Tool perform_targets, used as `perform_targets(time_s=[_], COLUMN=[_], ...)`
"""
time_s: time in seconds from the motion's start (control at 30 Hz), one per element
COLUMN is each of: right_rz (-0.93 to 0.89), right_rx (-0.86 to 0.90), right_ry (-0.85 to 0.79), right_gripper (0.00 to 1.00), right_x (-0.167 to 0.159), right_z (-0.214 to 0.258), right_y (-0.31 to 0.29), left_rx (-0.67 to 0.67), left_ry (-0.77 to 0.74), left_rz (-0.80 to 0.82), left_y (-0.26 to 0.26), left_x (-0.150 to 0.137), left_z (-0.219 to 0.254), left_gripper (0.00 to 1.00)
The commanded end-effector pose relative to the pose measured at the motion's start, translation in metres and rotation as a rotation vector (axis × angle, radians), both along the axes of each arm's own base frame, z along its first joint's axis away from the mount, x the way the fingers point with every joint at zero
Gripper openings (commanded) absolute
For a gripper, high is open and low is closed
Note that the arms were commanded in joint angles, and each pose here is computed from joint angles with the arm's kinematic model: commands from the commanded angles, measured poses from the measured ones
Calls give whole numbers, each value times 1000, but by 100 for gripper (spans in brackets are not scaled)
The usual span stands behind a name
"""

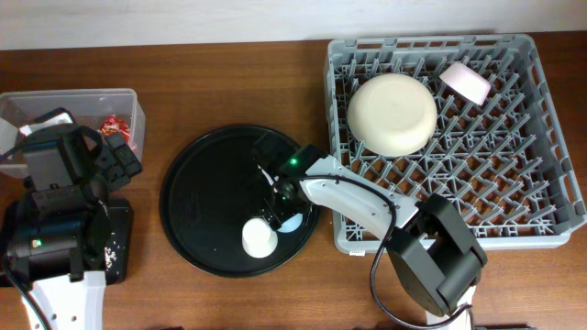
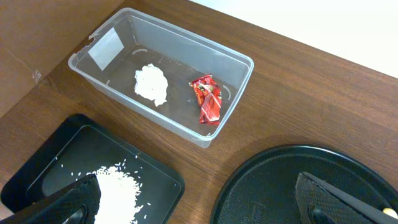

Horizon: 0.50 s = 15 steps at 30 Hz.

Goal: Sort waste into correct bins and load items into the dishwasher rack
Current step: 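Reach right gripper to the light-blue cup and grasp it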

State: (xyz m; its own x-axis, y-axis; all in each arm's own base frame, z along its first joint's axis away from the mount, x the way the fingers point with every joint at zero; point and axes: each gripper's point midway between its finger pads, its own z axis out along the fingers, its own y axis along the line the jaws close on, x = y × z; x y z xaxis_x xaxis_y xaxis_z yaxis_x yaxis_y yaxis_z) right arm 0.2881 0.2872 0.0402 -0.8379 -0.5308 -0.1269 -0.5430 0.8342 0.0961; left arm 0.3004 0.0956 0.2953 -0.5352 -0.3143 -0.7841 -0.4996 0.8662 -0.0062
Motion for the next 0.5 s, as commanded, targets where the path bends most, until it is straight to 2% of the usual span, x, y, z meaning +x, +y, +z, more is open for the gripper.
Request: perform_targets(time_s=[0.0,0.1,0.3,0.47], right_rz=[-6,-7,-5,-5], right_rx=[-2,6,9,10], right_ry=[-2,-10,-2,-4], right_gripper=[92,91,73,68], right_x=[-1,1,0,0], right_z=[-3,-3,-3,0], right_y=[2,4,4,4], left_rx=[7,7,7,7], left_ry=[-8,-8,-8,-8], left_rz=[15,15,15,15], left_y=[3,3,3,3], left_x=[-2,-2,-2,-2], left_z=[3,3,3,3], left_gripper=[99,99,100,99])
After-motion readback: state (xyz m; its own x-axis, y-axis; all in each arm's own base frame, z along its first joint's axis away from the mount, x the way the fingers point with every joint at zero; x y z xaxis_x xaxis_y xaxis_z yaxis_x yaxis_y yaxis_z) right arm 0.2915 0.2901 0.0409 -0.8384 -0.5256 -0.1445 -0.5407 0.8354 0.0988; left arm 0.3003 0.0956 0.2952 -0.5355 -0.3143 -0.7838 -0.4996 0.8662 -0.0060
